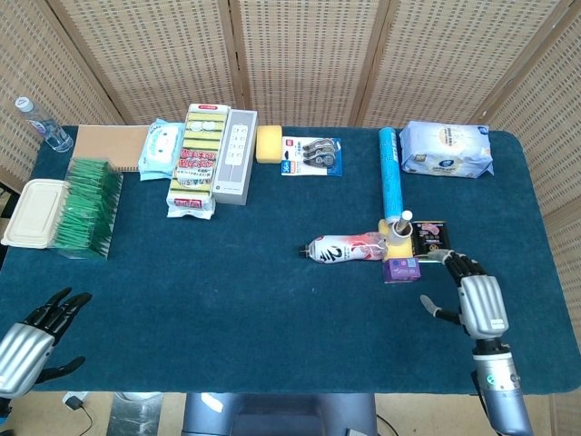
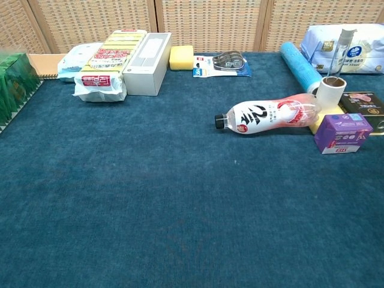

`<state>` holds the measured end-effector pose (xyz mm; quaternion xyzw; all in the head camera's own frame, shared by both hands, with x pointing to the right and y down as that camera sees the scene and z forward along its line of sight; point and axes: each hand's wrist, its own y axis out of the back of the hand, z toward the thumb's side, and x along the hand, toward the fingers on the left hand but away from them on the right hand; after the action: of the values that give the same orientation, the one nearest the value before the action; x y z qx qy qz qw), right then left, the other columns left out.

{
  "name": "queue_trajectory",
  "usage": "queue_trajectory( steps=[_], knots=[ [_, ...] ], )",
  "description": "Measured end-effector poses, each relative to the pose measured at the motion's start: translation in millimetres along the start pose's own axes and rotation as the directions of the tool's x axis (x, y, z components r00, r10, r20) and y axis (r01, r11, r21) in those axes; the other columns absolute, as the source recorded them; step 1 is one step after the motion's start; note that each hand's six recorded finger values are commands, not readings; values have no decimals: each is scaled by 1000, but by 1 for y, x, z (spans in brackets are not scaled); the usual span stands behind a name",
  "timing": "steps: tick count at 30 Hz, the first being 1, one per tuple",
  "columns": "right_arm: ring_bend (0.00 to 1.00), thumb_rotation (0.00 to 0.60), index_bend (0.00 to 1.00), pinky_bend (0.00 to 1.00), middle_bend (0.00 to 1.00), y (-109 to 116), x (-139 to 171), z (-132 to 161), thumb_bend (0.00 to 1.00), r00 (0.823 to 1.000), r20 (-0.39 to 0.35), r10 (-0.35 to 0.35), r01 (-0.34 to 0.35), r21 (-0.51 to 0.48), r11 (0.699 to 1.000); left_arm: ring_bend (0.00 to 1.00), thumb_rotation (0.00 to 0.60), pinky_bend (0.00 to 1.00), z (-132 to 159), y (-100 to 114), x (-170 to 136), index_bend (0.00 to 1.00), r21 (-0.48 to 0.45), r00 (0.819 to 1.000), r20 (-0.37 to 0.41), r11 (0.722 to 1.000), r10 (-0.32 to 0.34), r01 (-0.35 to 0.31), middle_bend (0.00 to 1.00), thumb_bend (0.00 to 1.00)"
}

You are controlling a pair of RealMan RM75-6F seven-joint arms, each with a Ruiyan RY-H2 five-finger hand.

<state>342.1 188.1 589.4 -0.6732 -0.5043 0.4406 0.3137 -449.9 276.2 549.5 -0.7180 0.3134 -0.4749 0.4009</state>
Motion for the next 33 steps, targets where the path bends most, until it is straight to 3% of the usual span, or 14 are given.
queue_trajectory(
  steps=[7,14,33],
  knots=[
    [291,600,254,325,292,-5,-34,0,243,998,53,19,-10,-159,987,76,600,298,-1,1,-1,0,-4,1000,2,1000,4,-4,157,114],
    [289,600,253,324,290,-12,-50,2,243,996,54,65,-52,-204,978,76,600,297,-3,3,-1,0,-8,1000,-2,1000,7,-7,156,114],
    [290,600,254,324,290,-21,-82,-4,243,992,65,110,-102,-110,989,76,600,297,-3,1,0,0,-5,1000,-1,1000,-1,1,156,114]
  ],
)
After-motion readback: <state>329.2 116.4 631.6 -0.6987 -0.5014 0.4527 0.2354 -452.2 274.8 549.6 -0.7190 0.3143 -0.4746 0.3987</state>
